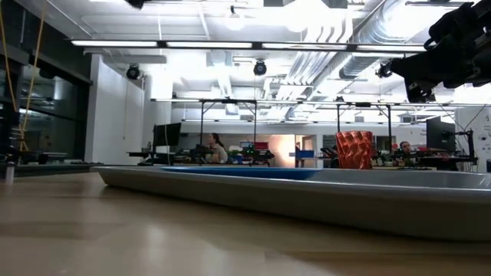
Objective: Pick and place plate/cup/fork/spoon on tray
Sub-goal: Put the blue fork on the right side of the gray serving tray
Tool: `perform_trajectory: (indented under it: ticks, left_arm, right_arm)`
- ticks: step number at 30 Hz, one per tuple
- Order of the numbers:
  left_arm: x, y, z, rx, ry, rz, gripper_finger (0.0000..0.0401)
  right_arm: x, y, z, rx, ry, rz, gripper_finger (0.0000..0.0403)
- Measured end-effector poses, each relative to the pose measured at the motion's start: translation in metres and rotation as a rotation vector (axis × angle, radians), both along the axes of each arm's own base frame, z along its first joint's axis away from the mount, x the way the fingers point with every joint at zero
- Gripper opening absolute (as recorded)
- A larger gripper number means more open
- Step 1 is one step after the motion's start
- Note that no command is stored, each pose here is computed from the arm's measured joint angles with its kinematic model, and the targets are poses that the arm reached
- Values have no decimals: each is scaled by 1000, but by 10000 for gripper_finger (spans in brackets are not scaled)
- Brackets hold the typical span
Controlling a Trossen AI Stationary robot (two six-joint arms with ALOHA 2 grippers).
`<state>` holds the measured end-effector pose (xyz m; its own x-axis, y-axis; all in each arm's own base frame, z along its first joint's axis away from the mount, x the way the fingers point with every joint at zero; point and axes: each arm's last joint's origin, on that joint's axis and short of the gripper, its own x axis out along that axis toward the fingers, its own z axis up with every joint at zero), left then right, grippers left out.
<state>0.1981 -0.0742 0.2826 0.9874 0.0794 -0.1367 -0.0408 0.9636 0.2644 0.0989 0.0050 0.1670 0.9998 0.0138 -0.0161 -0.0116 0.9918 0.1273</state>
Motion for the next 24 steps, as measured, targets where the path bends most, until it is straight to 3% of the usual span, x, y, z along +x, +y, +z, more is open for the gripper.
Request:
perform_trajectory:
  ticks: [3,6,8,11,14,18,20,24]
  left_arm:
    - [-20,15,5,-87,-213,-117,168]
    - [-34,27,2,-174,-281,-220,168]
    - [-38,33,2,-227,-297,-263,168]
    - [-37,38,-2,-281,-262,-274,168]
    - [-35,41,-10,-284,-227,-257,168]
    - [-33,44,-8,-283,-254,-220,168]
    - [-33,45,-7,-280,-265,-201,168]
    - [-34,46,-6,-275,-279,-196,168]
  right_arm:
    - [0,0,0,-27,-4,-16,0]
    - [0,-2,1,-94,-13,-62,0]
    - [1,-2,5,15,-51,-64,0]
    - [-1,-4,21,118,-224,-110,0]
    - [-6,-6,41,111,-432,-170,0]
    - [-9,-5,58,60,-613,-113,0]
    - [-5,-4,59,27,-622,-91,0]
    - [17,-3,67,47,-492,-103,0]
